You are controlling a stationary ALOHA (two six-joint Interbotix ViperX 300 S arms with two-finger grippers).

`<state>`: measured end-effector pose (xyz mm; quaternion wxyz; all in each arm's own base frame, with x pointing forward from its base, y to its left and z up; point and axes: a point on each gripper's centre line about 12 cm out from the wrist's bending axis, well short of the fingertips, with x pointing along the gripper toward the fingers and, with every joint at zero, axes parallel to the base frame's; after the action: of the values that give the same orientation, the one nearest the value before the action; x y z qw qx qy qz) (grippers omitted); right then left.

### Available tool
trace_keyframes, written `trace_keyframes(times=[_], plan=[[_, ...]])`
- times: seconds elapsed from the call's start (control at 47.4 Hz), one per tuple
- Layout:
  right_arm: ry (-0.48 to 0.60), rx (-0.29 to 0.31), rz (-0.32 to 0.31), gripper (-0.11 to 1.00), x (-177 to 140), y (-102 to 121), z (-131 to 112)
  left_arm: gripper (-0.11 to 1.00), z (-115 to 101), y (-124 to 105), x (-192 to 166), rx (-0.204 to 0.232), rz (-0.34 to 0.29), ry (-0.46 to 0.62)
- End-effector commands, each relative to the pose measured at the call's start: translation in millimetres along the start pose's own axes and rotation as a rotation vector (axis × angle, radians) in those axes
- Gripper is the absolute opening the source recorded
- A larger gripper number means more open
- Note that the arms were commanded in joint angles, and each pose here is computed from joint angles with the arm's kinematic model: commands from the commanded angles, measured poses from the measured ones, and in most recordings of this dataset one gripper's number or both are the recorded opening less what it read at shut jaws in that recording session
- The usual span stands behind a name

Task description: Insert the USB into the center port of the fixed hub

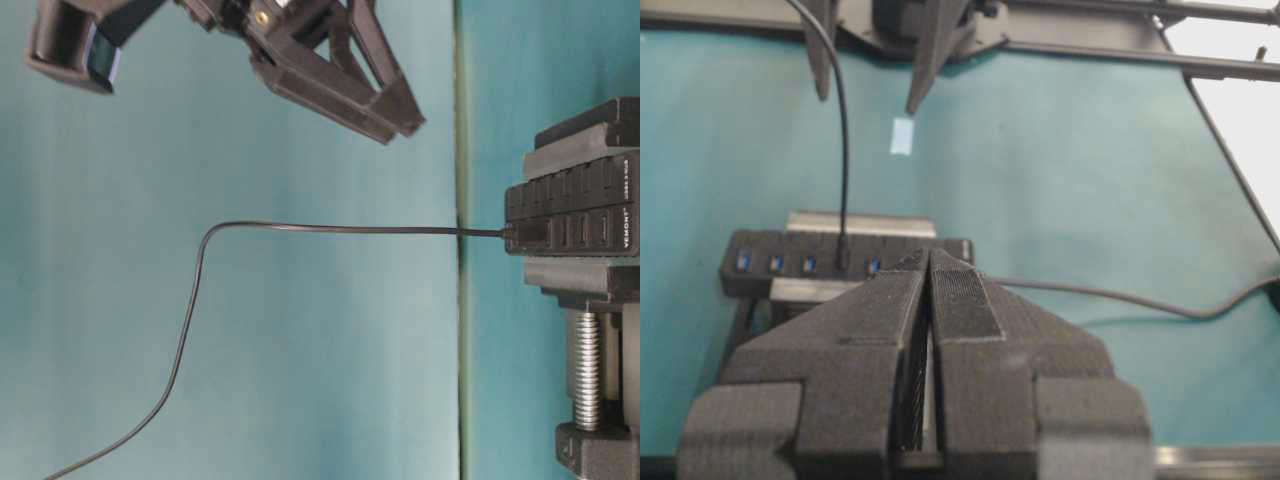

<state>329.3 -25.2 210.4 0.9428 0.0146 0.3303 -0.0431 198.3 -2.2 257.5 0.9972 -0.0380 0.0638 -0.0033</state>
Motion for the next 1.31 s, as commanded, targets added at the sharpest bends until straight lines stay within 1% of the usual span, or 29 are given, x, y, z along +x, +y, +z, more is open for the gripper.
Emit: trace_keyframes(times=[0.0,0.464,1.287], plan=[[-0.058,0.008,0.006,0.80,-11,1,8,0.01,7,-1,1,0.000,-0.003,-0.017],[-0.113,0.009,0.008,0.80,-39,1,-1,0.01,7,-1,1,0.000,-0.003,-0.018],[-0.211,0.009,0.010,0.80,-87,-1,-25,0.01,6,-1,1,-0.002,-0.002,-0.017]])
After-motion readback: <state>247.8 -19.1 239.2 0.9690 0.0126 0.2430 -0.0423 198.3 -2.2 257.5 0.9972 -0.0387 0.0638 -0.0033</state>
